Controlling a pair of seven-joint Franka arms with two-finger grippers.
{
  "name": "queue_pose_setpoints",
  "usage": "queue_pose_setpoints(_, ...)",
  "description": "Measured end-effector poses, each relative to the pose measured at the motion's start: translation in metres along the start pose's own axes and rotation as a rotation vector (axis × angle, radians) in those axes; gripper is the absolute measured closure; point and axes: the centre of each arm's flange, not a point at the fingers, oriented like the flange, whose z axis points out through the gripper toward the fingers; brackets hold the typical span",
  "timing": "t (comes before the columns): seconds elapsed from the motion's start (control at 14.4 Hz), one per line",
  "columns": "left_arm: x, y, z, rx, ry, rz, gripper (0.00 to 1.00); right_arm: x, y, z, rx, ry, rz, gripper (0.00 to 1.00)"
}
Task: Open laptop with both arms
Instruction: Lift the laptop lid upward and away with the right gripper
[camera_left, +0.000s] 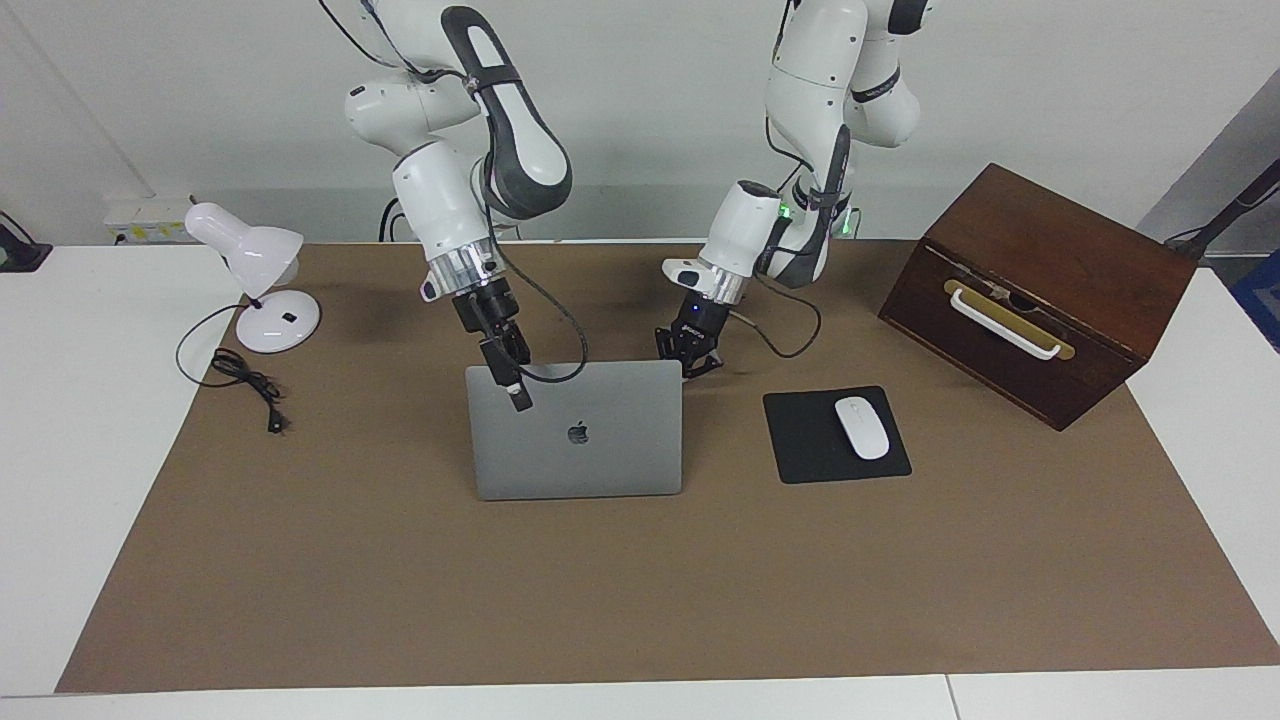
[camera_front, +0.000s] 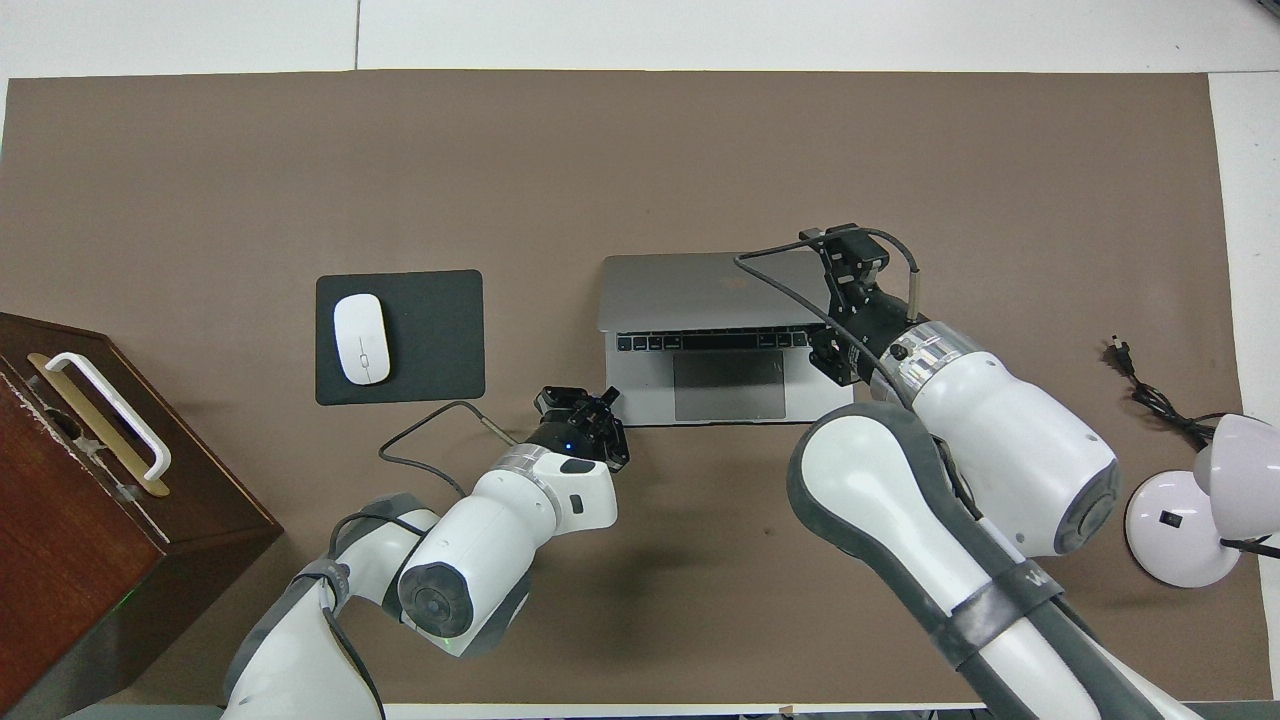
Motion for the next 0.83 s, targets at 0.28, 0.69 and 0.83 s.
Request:
queue_pose_setpoints(0.28, 0.0, 0.0, 0.0, 0.0, 0.0, 0.001, 0.99, -0.003, -0.027, -0.002, 0.052, -0.008, -0.006, 0.0)
queue_pose_setpoints(0.69, 0.0, 0.0, 0.0, 0.0, 0.0, 0.003, 0.99, 0.024, -0.055, 0.01, 0.092, 0.032, -0.009, 0.0)
queue_pose_setpoints(0.83, 0.0, 0.0, 0.0, 0.0, 0.0, 0.003, 0.99, 0.028, -0.063, 0.016, 0.104, 0.039, -0.007, 0.0)
